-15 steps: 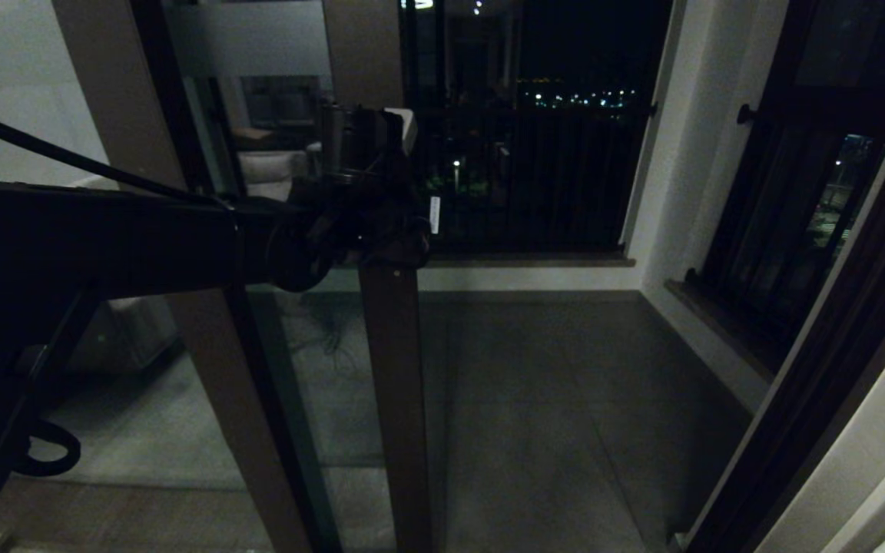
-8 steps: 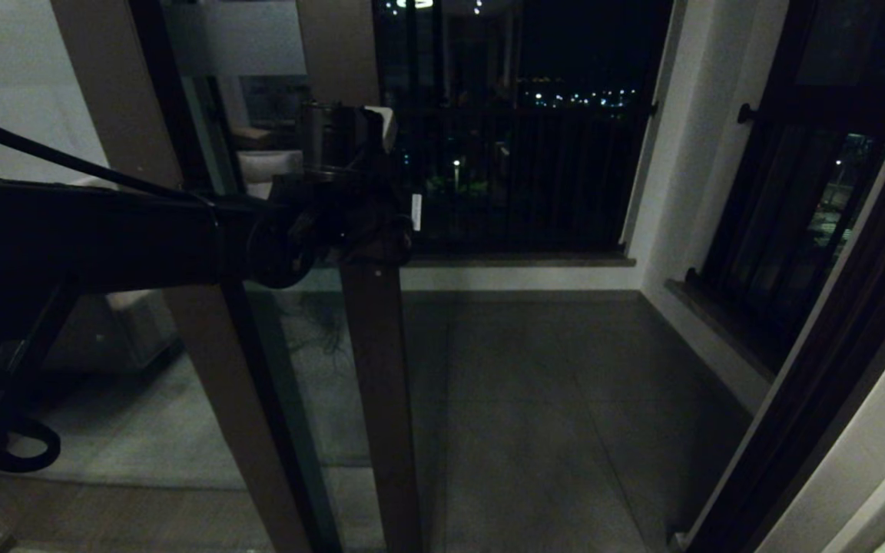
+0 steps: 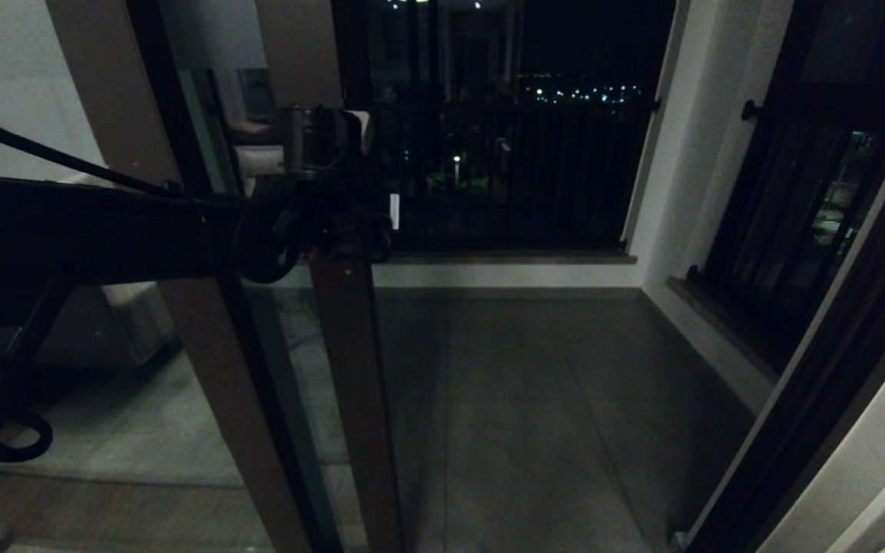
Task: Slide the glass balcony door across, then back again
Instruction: Open the slid door
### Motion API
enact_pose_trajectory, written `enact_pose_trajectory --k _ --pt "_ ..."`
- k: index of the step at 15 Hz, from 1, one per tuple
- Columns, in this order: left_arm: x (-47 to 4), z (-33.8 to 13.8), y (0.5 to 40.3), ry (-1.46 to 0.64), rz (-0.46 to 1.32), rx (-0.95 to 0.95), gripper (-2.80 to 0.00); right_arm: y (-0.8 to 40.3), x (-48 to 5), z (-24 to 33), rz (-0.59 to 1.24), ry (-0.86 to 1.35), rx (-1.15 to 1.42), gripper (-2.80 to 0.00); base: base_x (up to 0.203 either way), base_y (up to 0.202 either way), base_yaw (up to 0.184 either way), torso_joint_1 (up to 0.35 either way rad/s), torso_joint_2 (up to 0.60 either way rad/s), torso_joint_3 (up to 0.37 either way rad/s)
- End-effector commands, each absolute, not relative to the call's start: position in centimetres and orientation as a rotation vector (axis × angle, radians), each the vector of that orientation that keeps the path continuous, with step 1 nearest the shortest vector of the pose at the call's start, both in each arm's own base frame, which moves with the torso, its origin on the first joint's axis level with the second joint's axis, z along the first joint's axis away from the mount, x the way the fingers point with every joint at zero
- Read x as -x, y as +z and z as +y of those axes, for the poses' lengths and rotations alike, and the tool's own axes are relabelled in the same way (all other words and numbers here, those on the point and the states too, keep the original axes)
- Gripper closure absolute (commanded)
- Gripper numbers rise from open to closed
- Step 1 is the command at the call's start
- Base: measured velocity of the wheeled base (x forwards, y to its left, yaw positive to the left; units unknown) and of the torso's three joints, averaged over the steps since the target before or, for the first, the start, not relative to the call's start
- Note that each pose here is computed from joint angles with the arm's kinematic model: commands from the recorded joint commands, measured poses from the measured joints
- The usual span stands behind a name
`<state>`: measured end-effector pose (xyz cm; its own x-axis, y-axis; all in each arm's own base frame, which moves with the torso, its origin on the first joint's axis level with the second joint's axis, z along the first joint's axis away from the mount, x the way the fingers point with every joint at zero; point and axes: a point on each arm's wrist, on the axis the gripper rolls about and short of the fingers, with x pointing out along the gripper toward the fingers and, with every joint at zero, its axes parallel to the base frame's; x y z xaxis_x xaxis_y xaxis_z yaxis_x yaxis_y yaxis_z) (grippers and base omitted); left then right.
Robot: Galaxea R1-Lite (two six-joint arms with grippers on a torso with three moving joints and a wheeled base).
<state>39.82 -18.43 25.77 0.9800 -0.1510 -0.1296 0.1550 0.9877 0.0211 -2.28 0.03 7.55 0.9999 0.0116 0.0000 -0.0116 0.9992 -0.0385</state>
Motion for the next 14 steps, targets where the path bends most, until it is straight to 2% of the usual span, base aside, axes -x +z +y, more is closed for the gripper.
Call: enact_pose_trajectory --k 1,14 --pt "-39.6 -18.2 26.2 -0.156 0.119 -0.027 0.00 7.6 2.3 0.0 0.001 0.012 0.040 0.00 0.000 0.000 0.000 0.000 0.00 0.000" --pt "-39.1 -14.9 26.2 -0.089 0.147 -0.029 0.00 7.6 2.3 0.0 0.001 0.012 0.038 0.00 0.000 0.000 0.000 0.000 0.00 0.000"
